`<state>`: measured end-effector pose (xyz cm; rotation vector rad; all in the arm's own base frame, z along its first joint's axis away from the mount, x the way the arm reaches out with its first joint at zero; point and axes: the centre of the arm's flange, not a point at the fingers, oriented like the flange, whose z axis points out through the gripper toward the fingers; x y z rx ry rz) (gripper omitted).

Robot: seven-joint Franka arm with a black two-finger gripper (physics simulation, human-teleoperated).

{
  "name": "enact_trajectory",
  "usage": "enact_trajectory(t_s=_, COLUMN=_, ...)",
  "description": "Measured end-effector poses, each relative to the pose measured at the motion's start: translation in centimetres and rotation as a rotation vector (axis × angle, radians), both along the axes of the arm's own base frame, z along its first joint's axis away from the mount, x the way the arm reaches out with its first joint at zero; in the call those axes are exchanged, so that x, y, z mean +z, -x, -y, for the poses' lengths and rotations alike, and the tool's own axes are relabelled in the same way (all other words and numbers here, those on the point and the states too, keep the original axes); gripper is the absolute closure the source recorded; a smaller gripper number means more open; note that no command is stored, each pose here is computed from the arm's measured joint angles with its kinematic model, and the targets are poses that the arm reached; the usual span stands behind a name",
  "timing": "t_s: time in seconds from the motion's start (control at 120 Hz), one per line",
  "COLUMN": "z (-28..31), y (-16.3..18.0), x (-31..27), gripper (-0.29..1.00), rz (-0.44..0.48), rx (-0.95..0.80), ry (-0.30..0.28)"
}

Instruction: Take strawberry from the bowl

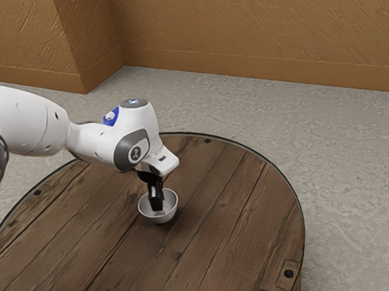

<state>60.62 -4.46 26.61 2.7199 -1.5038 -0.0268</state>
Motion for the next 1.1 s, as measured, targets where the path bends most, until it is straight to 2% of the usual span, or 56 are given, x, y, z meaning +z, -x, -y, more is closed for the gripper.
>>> enact_trajectory(t_s=0.233, z=0.0, y=-0.2, x=-1.5, gripper=0.25, rz=0.008, rx=0.019, ry=0.014)
enact_trajectory(t_s=0.45, z=0.0, y=-0.3, x=-1.9, gripper=0.39, rz=0.017, rx=0.033, ry=0.016)
enact_trajectory(t_s=0.65, z=0.0, y=-0.3, x=-1.8, gripper=0.42, rz=0.024, rx=0.036, ry=0.017)
enact_trajectory(t_s=1.1, z=-0.4, y=0.9, x=-0.4, gripper=0.64, rz=0.040, rx=0.050, ry=0.012)
